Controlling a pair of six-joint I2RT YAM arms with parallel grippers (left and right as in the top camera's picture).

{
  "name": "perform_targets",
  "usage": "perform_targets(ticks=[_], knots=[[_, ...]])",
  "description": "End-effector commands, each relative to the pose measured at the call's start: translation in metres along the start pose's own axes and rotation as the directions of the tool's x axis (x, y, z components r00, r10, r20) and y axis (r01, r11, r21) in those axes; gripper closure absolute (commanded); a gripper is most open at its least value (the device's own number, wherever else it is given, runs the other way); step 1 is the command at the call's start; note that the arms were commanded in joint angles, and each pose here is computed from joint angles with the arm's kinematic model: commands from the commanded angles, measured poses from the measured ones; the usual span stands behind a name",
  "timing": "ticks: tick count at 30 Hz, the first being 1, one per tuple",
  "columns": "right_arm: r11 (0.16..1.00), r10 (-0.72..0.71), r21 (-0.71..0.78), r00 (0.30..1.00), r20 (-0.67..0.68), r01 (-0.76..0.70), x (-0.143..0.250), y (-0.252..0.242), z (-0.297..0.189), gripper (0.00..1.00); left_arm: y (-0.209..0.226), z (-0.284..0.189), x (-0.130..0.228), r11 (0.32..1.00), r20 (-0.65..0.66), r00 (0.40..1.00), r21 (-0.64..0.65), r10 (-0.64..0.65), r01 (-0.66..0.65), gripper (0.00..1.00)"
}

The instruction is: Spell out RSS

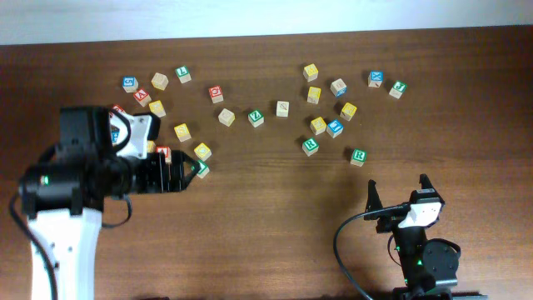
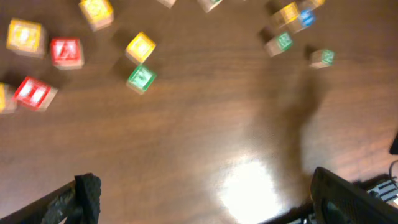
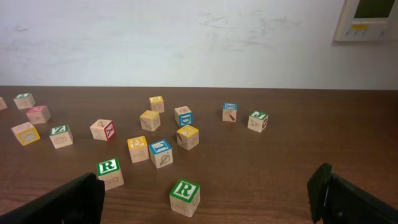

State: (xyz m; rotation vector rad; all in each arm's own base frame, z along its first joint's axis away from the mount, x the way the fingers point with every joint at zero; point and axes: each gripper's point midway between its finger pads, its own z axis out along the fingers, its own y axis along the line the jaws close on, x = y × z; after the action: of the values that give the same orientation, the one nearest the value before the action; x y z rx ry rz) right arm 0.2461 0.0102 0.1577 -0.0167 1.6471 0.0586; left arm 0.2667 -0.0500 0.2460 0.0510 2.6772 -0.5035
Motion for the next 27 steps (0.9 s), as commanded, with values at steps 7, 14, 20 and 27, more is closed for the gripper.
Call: perform_targets(ticks=[7,14,20,27], knots=[[1.000,0.004,0.015,1.000,-0.002,-0.004,0.002,-0.003,0.000,0.02,-0.018,0.008,-0.007,0.989,-0.070,0.996,0.131,-0.058,0.067,0.01],[1.000,0.004,0.015,1.000,-0.003,-0.004,0.002,-0.003,0.000,0.02,0.019,0.025,0.008,0.949,-0.144,0.944,-0.156,-0.296,0.273,0.01],[1.000,0.004,0.015,1.000,-0.003,-0.004,0.002,-0.003,0.000,0.02,0.013,0.042,0.023,0.888,-0.152,0.918,-0.353,-0.366,0.295,0.01],[1.000,0.004,0.015,1.000,-0.002,-0.004,0.002,-0.003,0.000,0.02,0.010,0.057,0.043,0.828,-0.133,0.907,-0.477,-0.401,0.296,0.01]])
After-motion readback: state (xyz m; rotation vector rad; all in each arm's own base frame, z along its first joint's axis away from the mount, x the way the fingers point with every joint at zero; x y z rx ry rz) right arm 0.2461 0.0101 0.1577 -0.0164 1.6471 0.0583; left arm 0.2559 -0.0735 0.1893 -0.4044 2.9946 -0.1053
